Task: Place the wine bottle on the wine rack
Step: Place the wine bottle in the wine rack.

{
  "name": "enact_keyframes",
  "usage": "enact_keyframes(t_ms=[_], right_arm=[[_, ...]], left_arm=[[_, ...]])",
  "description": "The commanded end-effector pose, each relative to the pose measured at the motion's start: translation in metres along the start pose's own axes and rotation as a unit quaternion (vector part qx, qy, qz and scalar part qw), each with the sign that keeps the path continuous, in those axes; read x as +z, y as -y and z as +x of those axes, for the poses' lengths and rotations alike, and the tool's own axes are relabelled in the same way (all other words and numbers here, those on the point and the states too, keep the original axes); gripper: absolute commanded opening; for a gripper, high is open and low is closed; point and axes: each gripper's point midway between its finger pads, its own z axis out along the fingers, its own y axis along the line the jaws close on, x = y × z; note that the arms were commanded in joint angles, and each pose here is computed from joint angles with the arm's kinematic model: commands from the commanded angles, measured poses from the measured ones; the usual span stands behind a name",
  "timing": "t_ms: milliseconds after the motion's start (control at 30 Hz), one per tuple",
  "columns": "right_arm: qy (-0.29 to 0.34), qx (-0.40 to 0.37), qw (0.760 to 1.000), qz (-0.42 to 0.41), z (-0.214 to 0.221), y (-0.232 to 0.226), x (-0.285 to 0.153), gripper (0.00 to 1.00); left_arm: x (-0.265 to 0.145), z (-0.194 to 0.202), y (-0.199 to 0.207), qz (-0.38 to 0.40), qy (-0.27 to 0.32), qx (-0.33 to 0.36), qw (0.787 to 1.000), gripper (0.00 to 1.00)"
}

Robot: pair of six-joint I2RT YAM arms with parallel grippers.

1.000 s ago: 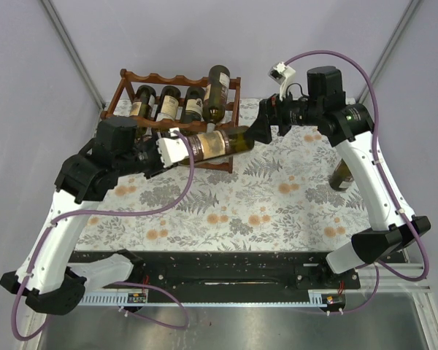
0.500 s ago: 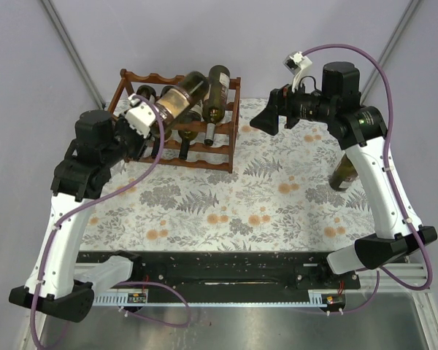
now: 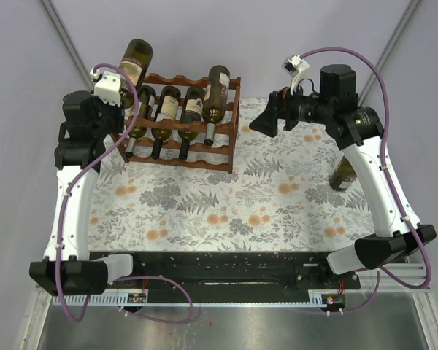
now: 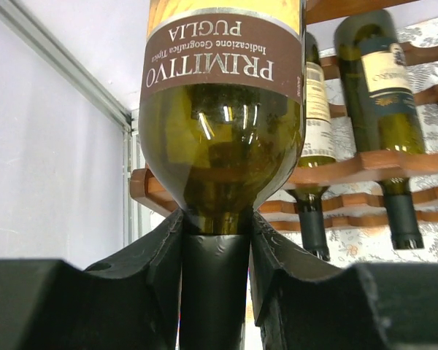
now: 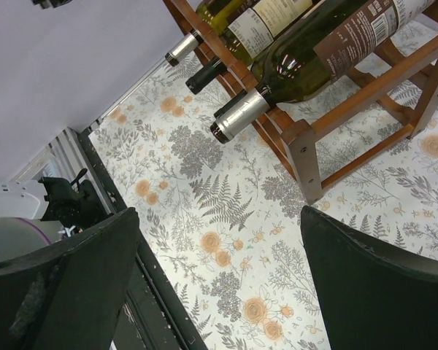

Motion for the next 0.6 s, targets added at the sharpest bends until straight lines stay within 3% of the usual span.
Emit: enact_keyframes(t_ms=[0,567], right_arm=[[0.021,-0.015,1.0,-0.016,-0.009,-0.009,-0.006,1.0],[0.001,-0.003,0.999,-0.035,0.007,-0.005,0.002,0.99]], left_arm=[[0.006,-0.075,-0.041,-0.062,0.13,-0.023,0.989,0.0],[0.084,-0.065,-0.071,-0.093,0.089,-0.033,0.991,0.0]])
